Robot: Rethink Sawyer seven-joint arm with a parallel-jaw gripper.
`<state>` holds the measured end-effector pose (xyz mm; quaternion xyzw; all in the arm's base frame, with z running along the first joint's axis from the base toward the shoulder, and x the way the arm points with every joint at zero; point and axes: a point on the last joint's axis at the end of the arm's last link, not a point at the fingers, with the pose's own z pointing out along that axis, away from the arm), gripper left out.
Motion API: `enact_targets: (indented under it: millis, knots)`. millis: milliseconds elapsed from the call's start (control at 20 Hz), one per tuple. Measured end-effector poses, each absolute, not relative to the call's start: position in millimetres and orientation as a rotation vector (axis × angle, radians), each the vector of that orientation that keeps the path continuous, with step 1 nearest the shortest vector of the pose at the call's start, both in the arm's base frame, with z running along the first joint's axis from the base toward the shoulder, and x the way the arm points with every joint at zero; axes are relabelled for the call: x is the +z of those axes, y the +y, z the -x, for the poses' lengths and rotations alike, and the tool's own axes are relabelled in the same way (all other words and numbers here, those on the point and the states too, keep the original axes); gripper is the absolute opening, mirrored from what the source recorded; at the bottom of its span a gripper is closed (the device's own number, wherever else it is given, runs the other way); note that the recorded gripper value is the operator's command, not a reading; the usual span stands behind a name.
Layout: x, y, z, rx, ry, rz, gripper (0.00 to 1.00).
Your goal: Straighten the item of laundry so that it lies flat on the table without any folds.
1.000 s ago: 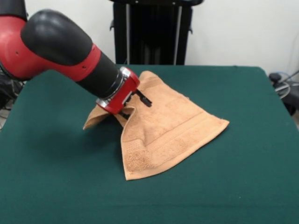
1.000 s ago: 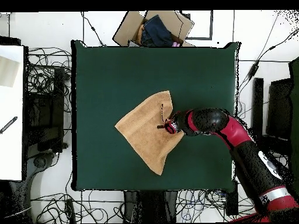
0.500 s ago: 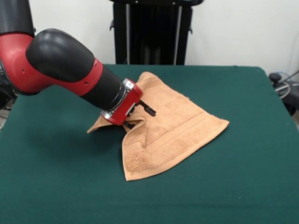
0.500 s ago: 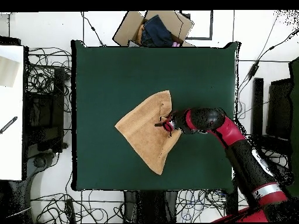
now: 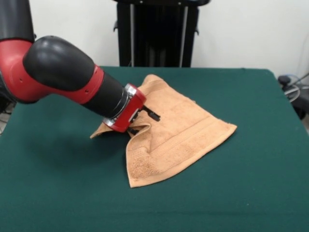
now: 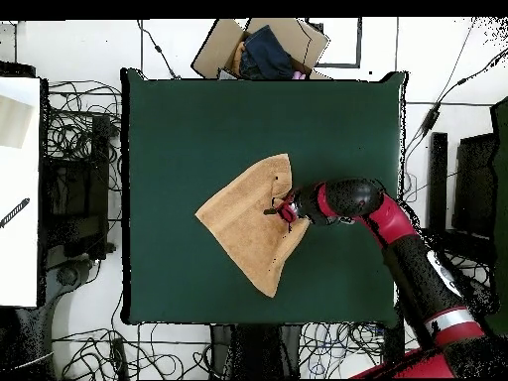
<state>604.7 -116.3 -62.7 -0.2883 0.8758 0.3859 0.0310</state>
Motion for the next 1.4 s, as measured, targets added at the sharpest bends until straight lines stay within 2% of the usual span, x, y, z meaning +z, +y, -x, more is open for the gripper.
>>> enact_targets:
  millis: [1400]
  knots:
    - [-71,-129,-627,1.411,2.736,0.934,1.0]
